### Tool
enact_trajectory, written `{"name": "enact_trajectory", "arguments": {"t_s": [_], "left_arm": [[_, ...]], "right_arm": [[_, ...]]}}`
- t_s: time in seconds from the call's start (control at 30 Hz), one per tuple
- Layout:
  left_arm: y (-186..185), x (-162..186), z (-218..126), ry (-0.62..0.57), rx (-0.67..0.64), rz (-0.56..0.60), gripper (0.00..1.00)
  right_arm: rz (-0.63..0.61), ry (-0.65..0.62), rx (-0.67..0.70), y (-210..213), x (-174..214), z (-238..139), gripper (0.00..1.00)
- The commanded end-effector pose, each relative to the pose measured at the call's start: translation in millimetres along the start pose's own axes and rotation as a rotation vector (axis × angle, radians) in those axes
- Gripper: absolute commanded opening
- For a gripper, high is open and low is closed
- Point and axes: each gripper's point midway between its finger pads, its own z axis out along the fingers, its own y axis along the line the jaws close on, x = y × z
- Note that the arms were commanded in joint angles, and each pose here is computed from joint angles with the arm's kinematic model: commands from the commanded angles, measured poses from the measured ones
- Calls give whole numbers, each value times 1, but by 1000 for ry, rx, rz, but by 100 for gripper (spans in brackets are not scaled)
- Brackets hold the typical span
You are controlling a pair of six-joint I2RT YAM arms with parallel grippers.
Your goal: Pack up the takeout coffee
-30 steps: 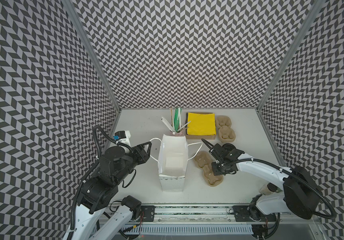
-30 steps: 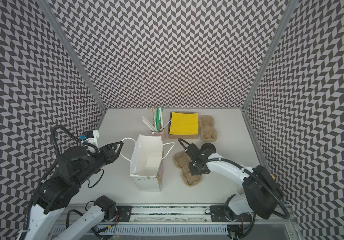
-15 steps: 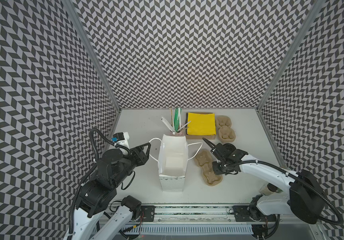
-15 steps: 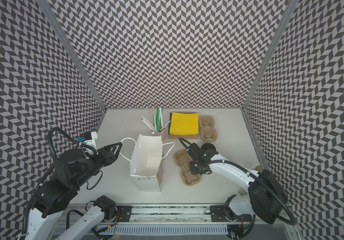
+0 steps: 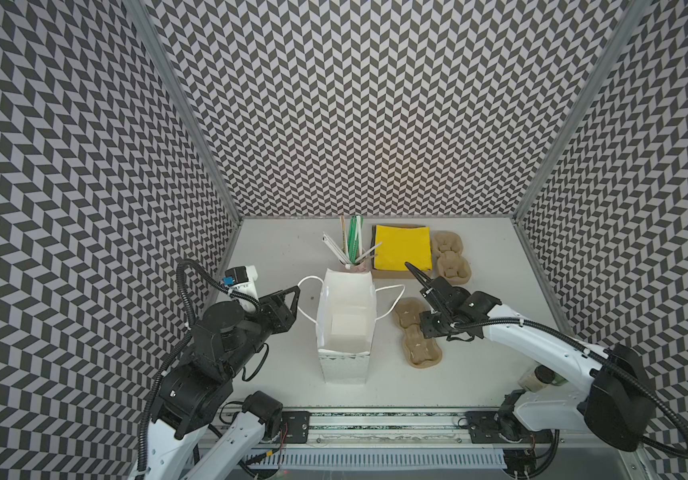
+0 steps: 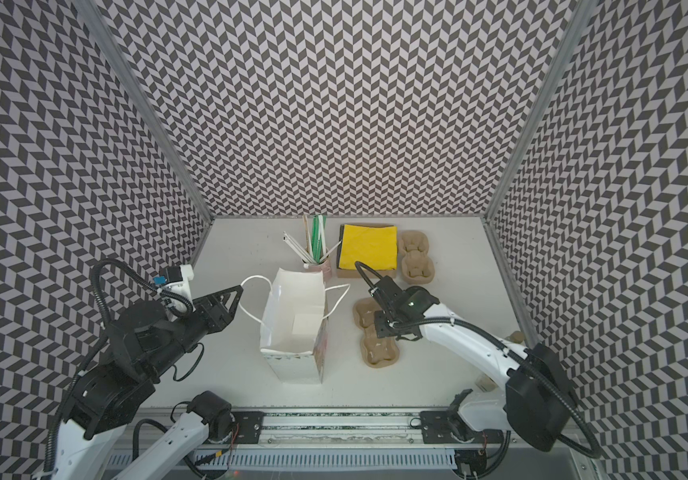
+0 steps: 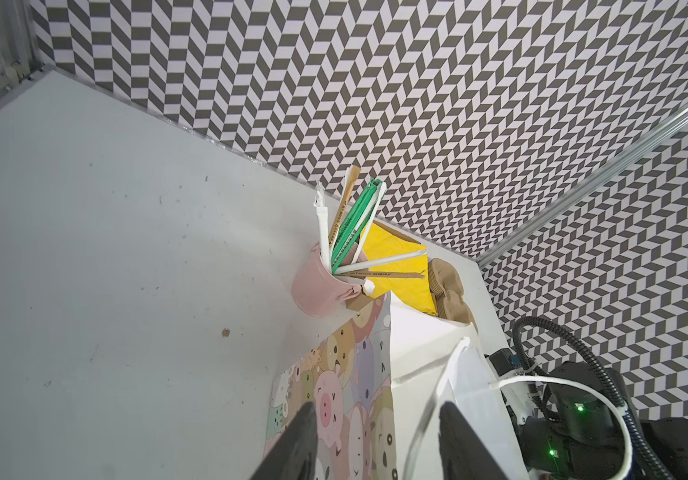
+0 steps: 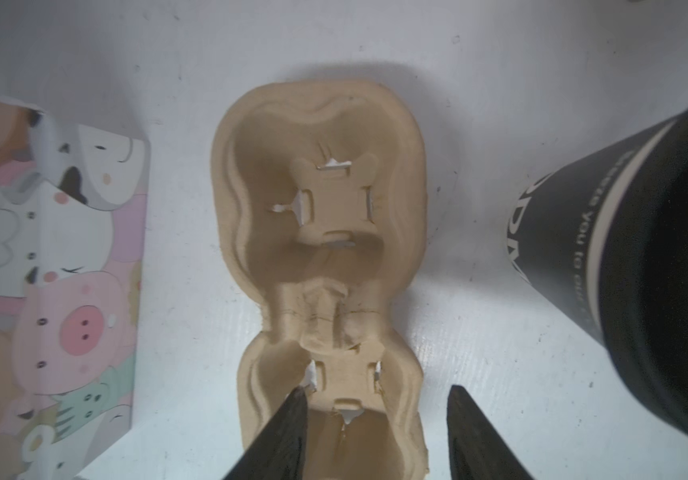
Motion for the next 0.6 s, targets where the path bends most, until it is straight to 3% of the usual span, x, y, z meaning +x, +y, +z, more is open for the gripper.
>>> {"name": "enact_trajectory", "arguments": {"t_s": [0.0, 0.27, 0.43, 0.57], "left_arm": [[1, -12, -5, -72, -5, 48, 49], [11, -9, -3, -92, -36, 89, 49], [14, -10, -8, -122, -34, 102, 49], [16, -8, -8, -125, -40, 114, 49]], "right_arm": [[31, -34, -59, 19, -11, 0, 57], [13, 4, -11, 29, -5, 20, 54], [1, 30, 18, 28, -4, 32, 44], [-12, 48, 43, 27, -5, 40, 45]]}}
